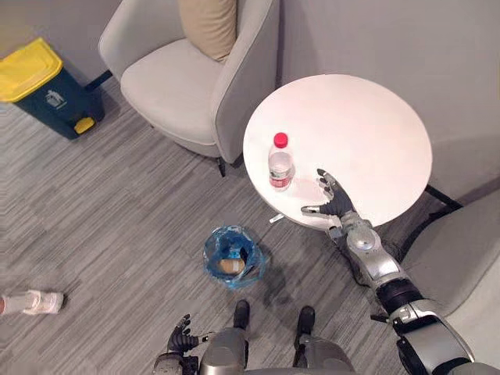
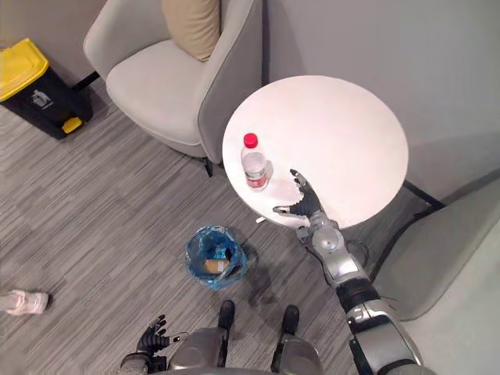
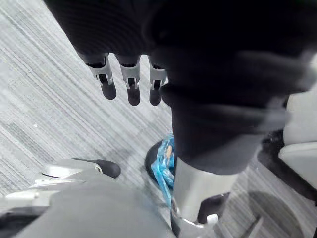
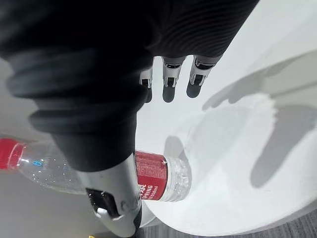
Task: Gather rubbish on tea table into small bin, then transfer packed bag to large trash can.
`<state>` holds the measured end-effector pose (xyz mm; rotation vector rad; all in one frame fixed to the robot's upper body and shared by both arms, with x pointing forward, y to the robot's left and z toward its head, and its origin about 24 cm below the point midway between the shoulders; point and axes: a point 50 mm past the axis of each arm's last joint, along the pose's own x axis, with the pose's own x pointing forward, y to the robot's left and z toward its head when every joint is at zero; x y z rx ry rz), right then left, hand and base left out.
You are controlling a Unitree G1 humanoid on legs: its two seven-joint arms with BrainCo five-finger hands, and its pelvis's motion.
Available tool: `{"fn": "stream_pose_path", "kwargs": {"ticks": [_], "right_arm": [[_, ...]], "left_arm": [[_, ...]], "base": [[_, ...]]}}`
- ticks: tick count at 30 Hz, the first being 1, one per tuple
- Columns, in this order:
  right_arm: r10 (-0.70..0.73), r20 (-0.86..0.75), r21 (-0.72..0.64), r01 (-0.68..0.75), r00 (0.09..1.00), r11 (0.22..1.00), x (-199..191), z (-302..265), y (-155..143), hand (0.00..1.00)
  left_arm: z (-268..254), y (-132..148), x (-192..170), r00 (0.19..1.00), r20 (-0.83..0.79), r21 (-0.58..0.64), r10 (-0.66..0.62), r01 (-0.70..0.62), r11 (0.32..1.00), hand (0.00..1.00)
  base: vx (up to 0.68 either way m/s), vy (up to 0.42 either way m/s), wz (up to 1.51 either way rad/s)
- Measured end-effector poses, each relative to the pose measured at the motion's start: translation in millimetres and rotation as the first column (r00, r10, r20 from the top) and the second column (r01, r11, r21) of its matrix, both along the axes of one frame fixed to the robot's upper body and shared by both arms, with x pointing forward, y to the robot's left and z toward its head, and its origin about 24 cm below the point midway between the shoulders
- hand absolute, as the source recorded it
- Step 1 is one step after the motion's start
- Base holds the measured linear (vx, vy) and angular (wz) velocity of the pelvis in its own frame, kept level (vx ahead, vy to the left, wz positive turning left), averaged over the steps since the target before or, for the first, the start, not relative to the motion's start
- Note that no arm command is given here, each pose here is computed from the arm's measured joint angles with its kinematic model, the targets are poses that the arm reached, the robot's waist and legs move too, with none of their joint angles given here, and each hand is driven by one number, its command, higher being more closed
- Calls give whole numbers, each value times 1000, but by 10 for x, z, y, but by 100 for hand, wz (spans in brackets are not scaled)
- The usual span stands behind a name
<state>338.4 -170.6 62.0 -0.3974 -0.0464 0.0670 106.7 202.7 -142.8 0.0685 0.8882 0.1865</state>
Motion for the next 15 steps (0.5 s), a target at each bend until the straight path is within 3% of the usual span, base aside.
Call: {"fn": "stream_pose_path", "kwargs": {"ticks": [15], "right_arm": [[-33,119,48,28,992,998,274,449,58,0]], "left_arm": [[86,-17,211,996,83,-7,27,-27,1000,0]], "base": [[-64,8,10]]}}
